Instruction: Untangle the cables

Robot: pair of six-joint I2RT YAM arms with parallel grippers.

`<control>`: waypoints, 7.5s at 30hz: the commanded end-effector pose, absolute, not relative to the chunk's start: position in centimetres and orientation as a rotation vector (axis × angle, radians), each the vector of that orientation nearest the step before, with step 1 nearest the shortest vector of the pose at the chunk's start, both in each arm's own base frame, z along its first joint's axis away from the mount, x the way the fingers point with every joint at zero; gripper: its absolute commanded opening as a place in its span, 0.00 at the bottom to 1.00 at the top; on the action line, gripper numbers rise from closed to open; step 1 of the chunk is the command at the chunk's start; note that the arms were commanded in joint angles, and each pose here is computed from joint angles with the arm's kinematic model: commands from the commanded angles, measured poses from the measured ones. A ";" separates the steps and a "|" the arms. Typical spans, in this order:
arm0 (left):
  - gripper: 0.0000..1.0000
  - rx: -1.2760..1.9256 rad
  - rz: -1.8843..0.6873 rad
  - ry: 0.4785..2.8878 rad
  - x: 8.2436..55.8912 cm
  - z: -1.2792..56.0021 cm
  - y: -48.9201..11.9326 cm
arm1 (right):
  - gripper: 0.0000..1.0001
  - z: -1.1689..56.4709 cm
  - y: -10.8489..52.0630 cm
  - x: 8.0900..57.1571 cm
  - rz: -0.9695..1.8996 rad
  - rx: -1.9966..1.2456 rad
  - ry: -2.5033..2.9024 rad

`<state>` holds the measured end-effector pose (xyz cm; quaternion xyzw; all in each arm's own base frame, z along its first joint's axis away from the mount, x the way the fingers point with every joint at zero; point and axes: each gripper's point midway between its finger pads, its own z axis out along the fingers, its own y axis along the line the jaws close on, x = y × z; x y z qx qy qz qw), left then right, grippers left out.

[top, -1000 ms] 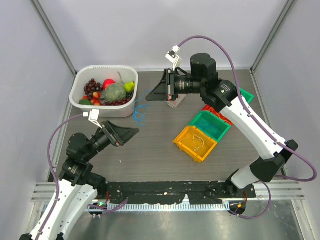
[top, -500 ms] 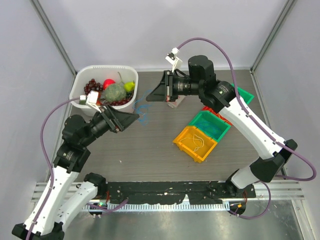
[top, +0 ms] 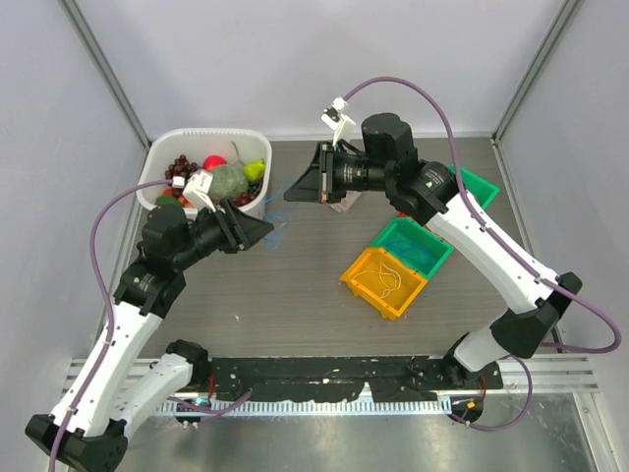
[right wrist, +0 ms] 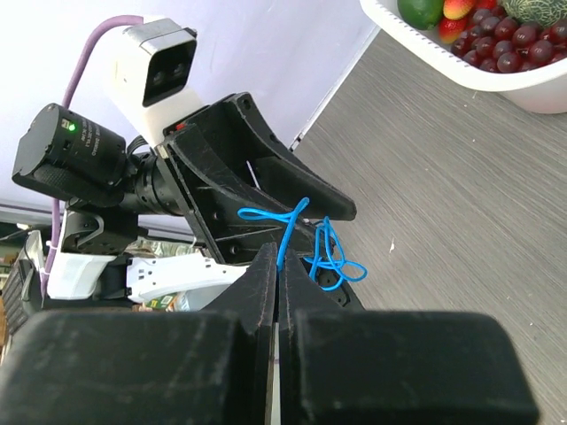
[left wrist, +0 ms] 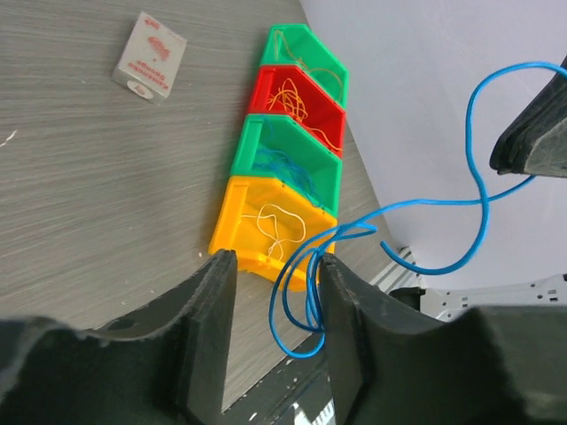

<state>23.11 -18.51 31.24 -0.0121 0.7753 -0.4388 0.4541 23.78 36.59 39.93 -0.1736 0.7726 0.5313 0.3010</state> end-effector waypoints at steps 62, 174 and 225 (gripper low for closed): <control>0.61 -0.162 -1.165 1.795 21.5 31.1 -17.5 | 0.01 43.1 37.8 22.7 1.387 -0.423 1.950; 0.50 0.757 -0.704 1.481 21.1 36.9 -18.1 | 0.01 40.4 34.5 28.6 1.842 0.164 2.216; 0.29 1.083 -0.392 1.315 25.0 33.6 -18.6 | 0.01 42.1 36.8 25.9 2.047 0.030 2.225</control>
